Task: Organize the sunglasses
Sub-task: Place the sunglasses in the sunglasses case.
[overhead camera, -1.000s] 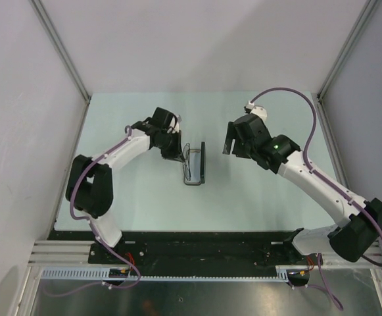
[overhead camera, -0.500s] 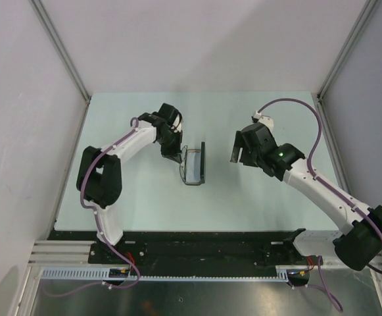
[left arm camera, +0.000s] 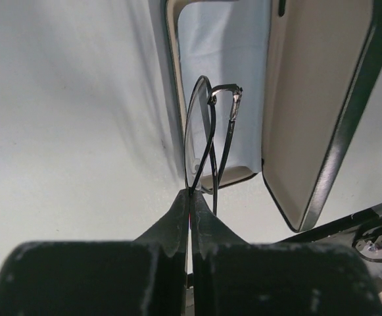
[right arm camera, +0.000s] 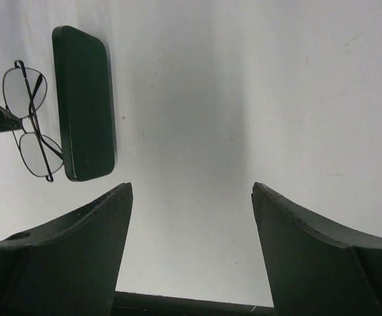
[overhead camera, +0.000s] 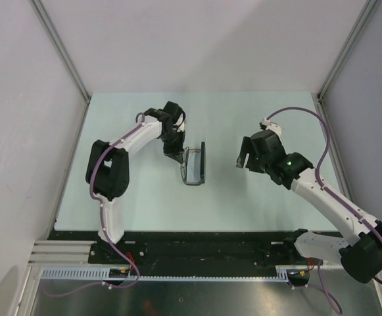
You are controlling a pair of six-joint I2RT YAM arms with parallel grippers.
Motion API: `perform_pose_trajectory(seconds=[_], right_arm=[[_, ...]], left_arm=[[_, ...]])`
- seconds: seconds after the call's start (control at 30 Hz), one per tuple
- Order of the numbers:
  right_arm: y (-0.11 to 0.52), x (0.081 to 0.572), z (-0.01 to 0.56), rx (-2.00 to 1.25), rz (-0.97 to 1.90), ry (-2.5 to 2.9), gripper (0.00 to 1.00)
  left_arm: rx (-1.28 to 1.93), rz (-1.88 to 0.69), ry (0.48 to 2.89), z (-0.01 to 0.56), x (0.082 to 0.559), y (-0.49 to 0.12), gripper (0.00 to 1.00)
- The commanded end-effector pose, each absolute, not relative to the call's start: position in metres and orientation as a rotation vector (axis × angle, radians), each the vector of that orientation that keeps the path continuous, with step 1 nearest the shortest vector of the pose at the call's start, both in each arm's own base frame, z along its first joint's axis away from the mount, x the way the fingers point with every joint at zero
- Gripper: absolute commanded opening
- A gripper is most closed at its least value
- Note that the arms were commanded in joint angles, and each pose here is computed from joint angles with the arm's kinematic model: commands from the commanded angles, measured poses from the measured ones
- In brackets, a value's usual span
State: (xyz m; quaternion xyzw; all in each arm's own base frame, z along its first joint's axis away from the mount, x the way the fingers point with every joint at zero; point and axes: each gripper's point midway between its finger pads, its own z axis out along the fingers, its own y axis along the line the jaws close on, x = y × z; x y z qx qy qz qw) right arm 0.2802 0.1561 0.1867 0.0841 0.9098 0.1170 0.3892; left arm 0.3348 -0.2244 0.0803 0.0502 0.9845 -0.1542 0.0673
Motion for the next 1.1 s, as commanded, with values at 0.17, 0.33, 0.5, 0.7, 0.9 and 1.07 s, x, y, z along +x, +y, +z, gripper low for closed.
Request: perform_pose_trajectory(seconds=[0.17,0.33,0.5,0.7,0.9,1.07], right_arm=[[0.147,0.281,0.190,0.256,0.346,2.269,0.78],[0.141,0.280,0.185,0.274,0.345,2.275,0.78],[0.135,0.278,0.178,0.287,0.342,2.285,0.78],[0.130,0.278,0.173,0.301,0.343,2.290,0.78],[0.128,0.279,0.170,0.308,0.347,2.295,0.78],[0.126,0.277,0.167,0.315,0.345,2.299,0.78]], left_arm=[[0.177,-0.509,2.942,0.099,0.347,-0.236,0.00],[0.170,-0.488,2.961,0.092,0.349,-0.236,0.00],[0.173,-0.471,2.981,0.084,0.353,-0.237,0.01],[0.172,-0.450,2.992,0.080,0.357,-0.237,0.00],[0.163,-0.387,2.996,0.077,0.359,-0.230,0.01],[0.155,-0.384,3.018,0.072,0.358,-0.231,0.00]])
